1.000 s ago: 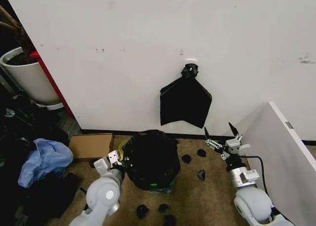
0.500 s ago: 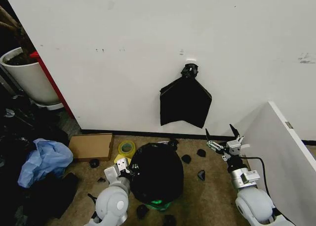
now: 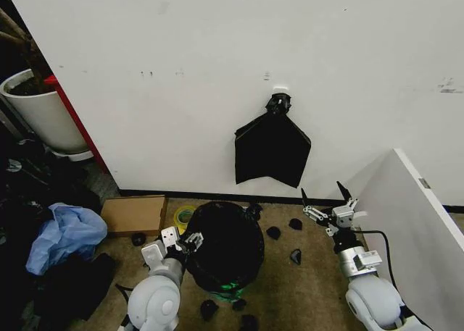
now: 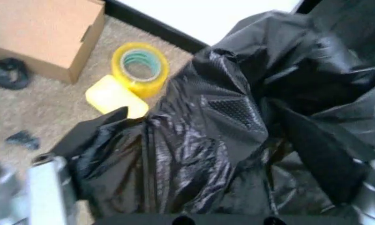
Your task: Place the garbage bag over the trash bin.
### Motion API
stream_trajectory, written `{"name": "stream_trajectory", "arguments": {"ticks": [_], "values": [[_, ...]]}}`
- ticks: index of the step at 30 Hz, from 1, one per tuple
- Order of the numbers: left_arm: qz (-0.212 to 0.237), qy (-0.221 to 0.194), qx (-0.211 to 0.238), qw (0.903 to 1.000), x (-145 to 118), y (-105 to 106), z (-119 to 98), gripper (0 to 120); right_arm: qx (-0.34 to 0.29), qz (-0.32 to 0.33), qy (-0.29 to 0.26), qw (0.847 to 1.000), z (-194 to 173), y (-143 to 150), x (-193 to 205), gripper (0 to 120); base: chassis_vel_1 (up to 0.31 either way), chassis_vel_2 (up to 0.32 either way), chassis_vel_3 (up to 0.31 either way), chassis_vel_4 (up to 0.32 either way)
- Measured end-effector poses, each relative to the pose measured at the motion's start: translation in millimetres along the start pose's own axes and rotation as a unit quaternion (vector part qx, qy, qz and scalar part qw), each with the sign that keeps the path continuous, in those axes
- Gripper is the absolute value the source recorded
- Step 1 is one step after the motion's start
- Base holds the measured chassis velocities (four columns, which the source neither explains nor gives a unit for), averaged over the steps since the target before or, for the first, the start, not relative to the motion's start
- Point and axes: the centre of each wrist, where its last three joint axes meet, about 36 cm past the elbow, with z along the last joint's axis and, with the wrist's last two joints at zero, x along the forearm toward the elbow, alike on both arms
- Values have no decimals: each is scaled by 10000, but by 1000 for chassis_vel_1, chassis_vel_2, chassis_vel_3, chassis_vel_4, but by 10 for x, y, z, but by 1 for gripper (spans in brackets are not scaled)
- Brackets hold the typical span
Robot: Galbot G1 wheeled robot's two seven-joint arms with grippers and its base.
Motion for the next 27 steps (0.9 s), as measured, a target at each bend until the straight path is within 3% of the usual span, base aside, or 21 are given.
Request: {"name": "stream_trajectory", "arguments": {"ticks": [6, 10, 14, 19, 21, 23, 27], "values": [[-147, 313, 336, 9988, -204, 139, 176, 100, -7, -9, -2, 10000, 1, 23, 14, 100, 0, 0, 0, 0], [-31, 288, 445, 9986, -201, 142, 214, 100, 14, -24, 4, 10000, 6, 17, 35, 100, 0, 0, 0, 0], [261, 109, 425, 9987, -60, 91, 187, 100, 20, -19, -5, 10000, -3, 14, 45, 100, 0, 0, 0, 0], [847, -558, 414, 9940, 224, 88, 99, 100, 31, 19, -11, 10000, -14, 5, 71, 100, 0, 0, 0, 0], [884, -662, 389, 9931, 235, 100, 103, 100, 35, 19, -10, 10000, -13, 5, 74, 100, 0, 0, 0, 0], [883, -1044, 91, 9906, 267, 145, 156, 100, 41, 18, 5, 10000, -6, 11, 92, 100, 0, 0, 0, 0], [699, -1064, -147, 9918, 275, 177, 251, 100, 53, 14, 10, 10000, -3, 18, 102, 100, 0, 0, 0, 0]]}}
